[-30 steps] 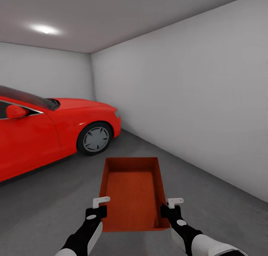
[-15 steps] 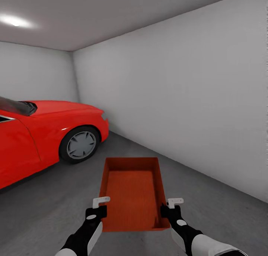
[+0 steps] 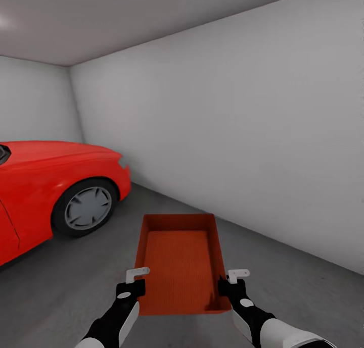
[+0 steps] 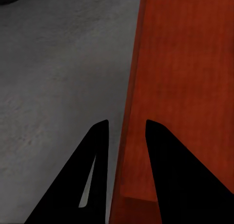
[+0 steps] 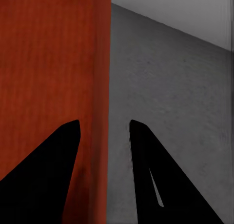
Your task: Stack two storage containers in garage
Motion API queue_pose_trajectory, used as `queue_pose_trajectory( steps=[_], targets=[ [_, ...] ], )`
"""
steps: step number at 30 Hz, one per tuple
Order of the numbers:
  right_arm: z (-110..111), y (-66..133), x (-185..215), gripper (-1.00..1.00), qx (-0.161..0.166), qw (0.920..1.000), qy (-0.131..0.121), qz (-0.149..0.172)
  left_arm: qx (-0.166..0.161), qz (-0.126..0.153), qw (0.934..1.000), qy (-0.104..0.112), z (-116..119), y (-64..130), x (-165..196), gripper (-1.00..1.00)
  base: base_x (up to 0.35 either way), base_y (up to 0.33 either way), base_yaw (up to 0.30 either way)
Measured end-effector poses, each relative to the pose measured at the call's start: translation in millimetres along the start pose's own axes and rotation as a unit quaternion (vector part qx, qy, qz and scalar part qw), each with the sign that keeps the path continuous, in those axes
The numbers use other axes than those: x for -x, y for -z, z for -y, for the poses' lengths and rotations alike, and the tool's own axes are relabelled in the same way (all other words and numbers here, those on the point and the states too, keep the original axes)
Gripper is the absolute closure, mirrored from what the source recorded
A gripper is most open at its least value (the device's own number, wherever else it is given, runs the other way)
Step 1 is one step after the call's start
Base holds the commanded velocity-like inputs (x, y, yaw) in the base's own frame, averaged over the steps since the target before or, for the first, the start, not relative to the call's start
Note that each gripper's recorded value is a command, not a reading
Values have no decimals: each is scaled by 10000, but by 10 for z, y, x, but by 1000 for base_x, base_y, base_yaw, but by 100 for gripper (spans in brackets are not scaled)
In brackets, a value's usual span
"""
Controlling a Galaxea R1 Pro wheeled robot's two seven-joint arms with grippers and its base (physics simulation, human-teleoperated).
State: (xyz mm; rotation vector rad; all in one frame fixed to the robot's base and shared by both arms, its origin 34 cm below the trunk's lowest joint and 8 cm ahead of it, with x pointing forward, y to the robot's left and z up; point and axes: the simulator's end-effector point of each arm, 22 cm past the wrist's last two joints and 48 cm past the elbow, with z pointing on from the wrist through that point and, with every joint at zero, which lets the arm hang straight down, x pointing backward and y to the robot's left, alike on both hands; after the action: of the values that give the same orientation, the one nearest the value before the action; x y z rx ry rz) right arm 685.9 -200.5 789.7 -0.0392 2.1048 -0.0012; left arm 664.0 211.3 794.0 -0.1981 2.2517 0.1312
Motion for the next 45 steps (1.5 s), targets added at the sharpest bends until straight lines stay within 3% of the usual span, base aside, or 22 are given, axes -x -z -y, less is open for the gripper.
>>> queue_pose_trajectory(
  steps=[45],
  targets=[
    [-2, 0, 1, 100, 0, 10000, -3, 2, -2, 3, 10000, 0, -2, -1, 3, 100, 322, 151, -233]
  ],
)
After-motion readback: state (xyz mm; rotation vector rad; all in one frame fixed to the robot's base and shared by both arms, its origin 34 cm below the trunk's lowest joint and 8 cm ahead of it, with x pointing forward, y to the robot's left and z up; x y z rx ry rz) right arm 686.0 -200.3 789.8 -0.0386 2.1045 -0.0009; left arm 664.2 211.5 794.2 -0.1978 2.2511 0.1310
